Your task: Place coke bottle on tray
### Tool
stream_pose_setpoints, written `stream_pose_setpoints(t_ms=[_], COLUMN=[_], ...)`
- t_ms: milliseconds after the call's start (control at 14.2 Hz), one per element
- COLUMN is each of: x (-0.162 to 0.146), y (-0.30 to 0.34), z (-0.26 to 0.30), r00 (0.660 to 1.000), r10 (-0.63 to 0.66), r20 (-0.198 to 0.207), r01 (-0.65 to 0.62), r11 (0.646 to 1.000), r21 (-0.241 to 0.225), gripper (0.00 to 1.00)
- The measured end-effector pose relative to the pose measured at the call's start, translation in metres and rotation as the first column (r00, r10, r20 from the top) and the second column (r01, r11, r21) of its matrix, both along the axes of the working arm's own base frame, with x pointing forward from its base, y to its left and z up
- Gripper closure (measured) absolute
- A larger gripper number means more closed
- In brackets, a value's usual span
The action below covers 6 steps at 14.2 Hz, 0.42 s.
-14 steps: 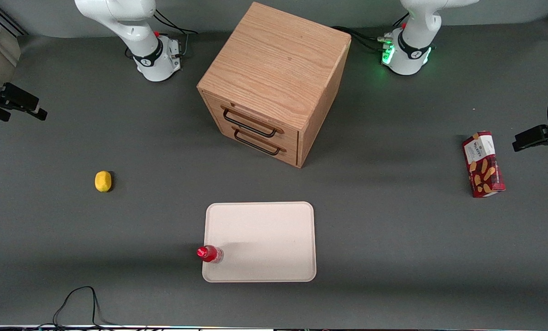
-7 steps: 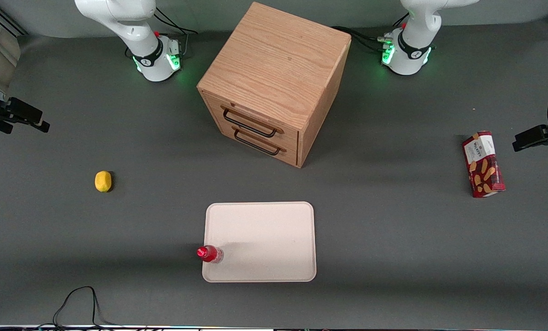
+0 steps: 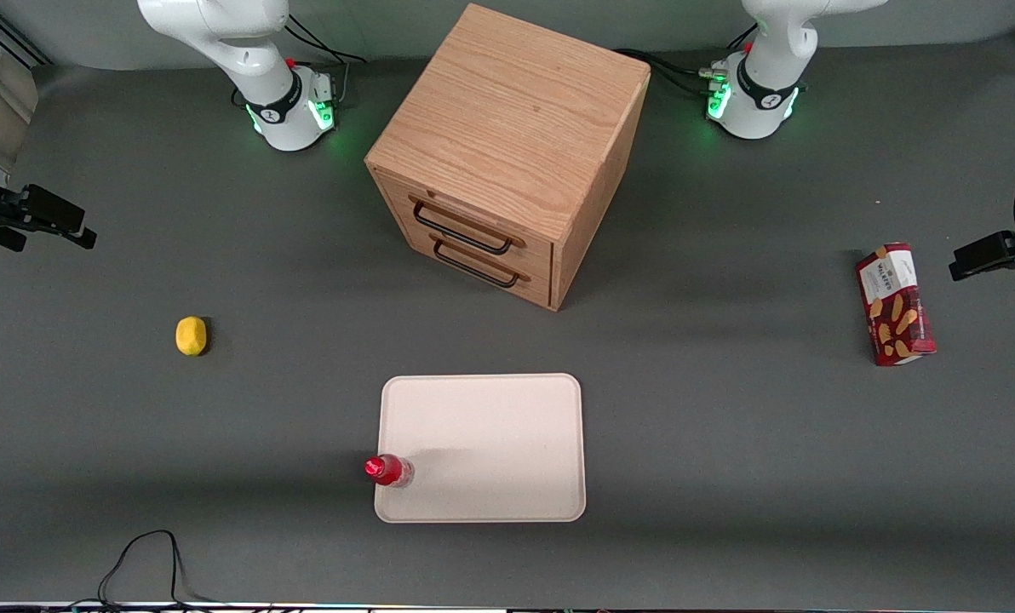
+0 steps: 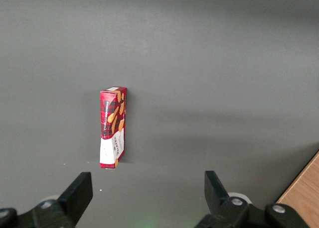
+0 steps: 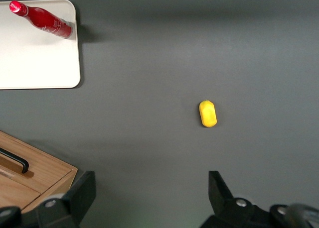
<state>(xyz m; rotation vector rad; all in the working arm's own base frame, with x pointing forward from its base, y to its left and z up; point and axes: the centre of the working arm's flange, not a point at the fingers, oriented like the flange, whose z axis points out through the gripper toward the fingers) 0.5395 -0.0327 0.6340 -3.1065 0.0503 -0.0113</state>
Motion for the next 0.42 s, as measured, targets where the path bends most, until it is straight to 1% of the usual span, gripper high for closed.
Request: stream_pose_setpoints(t_ms=[211, 422], x=[-0.0002, -0.0001], y=[-0.0038, -0.0029], z=[0.0001, 0.0001], r00=[1.000, 1.000], r10=[0.003, 0.015], r20=[-0.002, -0.003], r01=[-0.003, -0.015], r11=[0.999, 0.999], r21=[-0.043, -0.051], gripper=[0.00, 0.00])
